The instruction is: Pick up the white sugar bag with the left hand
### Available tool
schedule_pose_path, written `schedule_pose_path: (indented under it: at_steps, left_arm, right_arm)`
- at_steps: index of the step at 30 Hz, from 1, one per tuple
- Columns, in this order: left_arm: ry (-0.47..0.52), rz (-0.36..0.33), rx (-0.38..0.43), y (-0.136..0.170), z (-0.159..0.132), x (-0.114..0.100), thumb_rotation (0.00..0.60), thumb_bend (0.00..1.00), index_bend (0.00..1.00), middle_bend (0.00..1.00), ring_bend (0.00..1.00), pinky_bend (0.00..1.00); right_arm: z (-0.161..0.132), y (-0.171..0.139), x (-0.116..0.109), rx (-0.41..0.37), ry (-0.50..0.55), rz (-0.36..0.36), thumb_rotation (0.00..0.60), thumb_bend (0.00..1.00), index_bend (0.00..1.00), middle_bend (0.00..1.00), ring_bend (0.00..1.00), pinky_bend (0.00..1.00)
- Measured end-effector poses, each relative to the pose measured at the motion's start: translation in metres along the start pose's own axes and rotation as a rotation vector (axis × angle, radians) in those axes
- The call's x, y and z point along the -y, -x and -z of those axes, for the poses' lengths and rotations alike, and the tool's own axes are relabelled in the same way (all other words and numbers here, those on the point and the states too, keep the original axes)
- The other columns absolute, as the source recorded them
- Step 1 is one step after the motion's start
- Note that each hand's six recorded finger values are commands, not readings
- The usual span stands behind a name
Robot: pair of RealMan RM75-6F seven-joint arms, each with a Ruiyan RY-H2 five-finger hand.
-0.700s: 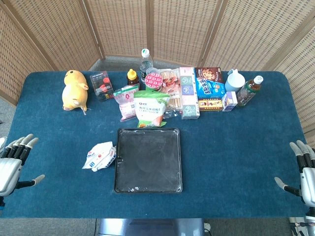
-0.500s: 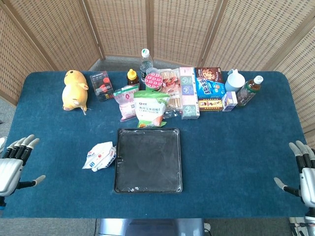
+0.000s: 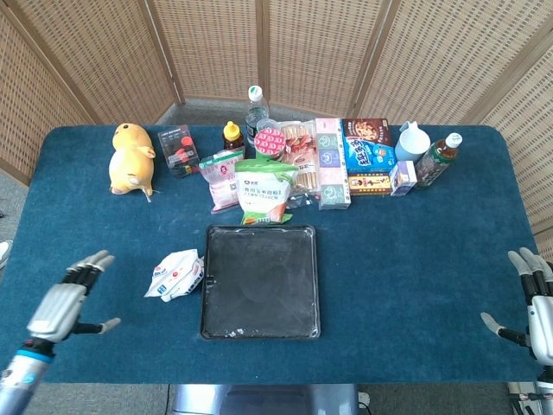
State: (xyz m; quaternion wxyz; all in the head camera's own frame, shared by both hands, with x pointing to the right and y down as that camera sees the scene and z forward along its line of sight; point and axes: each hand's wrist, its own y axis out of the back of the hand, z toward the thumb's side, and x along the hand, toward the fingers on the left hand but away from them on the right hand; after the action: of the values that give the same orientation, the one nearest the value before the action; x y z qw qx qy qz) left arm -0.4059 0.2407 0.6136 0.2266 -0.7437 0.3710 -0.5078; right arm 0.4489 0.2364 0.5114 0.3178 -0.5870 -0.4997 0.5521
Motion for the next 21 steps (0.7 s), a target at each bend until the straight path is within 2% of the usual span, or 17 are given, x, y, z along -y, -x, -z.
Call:
schedule_pose_path:
  at_steps: [3, 7, 12, 21]
  left_arm:
    - [0.069, 0.012, 0.008, -0.016, -0.011, 0.030, 0.579, 0.00, 0.00, 0.00, 0.00, 0.06]
    - [0.163, 0.005, 0.009, -0.037, -0.024, 0.059, 0.580, 0.00, 0.00, 0.00, 0.00, 0.06]
    - [0.230, -0.031, 0.000, -0.055, -0.032, 0.073, 0.582, 0.00, 0.00, 0.00, 0.00, 0.06]
    - [0.269, -0.002, 0.002, -0.073, -0.047, 0.090, 0.599, 0.01, 0.00, 0.00, 0.00, 0.06]
  right_arm:
    - [0.001, 0.000, -0.003, -0.001, 0.010, 0.006, 0.600, 0.04, 0.00, 0.00, 0.01, 0.00]
    - [0.003, 0.000, -0.006, 0.003, 0.022, 0.010, 0.600, 0.04, 0.00, 0.00, 0.01, 0.00]
    - [0.007, 0.000, -0.010, 0.012, 0.034, 0.016, 0.600, 0.04, 0.00, 0.00, 0.01, 0.00]
    - [0.009, 0.000, -0.013, 0.014, 0.049, 0.019, 0.600, 0.04, 0.00, 0.00, 0.01, 0.00]
